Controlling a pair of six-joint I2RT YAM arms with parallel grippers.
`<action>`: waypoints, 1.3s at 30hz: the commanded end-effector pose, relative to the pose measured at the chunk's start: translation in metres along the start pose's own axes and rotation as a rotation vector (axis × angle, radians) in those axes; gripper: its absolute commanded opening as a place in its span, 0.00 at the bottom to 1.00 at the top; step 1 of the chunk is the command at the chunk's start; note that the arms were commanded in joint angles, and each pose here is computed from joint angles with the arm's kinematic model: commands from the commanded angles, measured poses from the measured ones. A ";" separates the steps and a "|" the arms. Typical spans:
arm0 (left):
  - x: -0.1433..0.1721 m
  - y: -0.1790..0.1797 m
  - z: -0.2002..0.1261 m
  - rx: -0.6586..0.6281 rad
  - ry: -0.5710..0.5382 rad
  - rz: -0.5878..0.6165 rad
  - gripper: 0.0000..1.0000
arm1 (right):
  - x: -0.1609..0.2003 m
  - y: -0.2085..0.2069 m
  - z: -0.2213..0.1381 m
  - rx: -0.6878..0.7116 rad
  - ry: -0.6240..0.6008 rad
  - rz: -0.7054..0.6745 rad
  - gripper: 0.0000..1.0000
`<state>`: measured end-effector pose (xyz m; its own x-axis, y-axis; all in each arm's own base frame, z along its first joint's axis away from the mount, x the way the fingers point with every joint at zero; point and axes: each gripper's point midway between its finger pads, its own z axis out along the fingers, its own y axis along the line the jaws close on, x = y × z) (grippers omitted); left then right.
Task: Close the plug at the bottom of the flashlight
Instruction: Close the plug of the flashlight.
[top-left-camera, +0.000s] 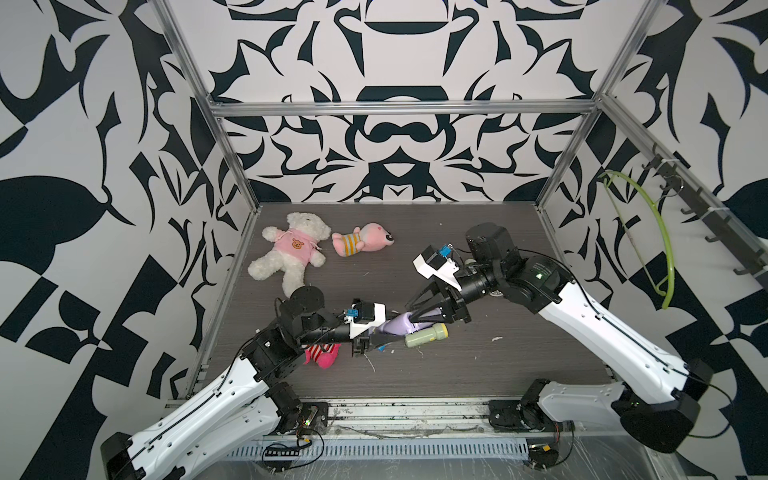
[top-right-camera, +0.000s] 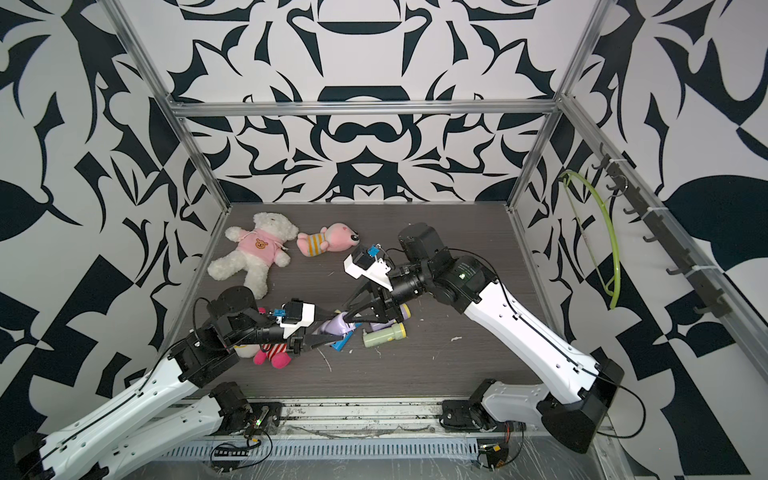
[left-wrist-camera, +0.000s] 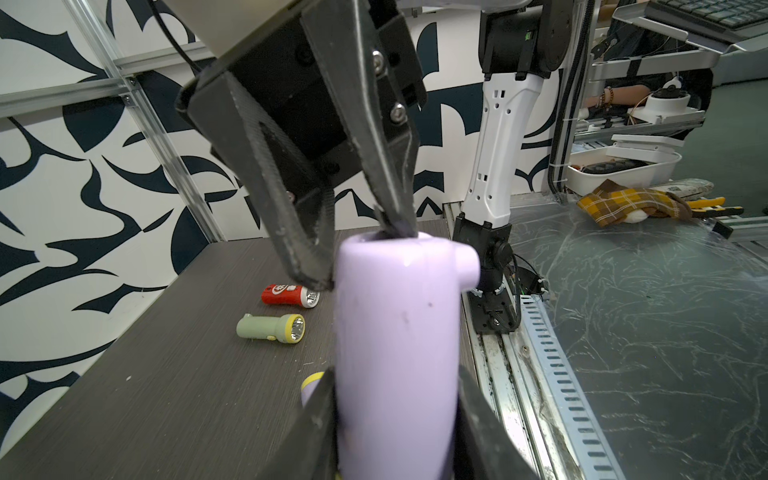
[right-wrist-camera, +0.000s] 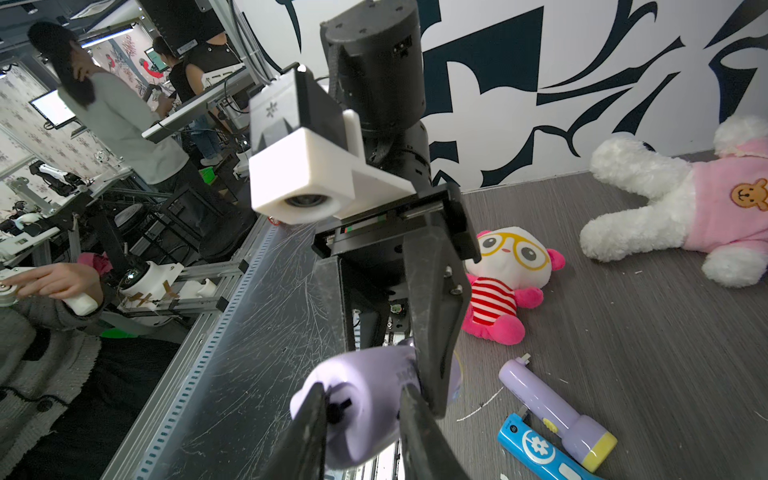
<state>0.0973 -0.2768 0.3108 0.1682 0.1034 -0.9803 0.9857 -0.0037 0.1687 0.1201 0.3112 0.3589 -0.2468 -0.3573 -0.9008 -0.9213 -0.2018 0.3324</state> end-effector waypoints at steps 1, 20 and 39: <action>-0.040 -0.008 -0.007 0.045 -0.101 0.073 0.00 | -0.001 -0.003 0.001 0.018 0.001 -0.024 0.28; -0.035 -0.006 -0.003 0.047 -0.078 0.063 0.00 | -0.032 -0.031 -0.006 0.179 -0.003 -0.099 0.13; -0.008 0.111 0.041 -0.356 0.075 -0.219 0.11 | -0.006 -0.094 -0.185 1.420 -0.256 -0.055 0.21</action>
<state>0.1884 -0.3121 0.3108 -0.0456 0.1956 -0.9796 0.9513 0.3077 0.0172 0.2579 0.1822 0.3631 -0.1885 -0.2330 -0.9540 -0.5103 0.8533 -0.1076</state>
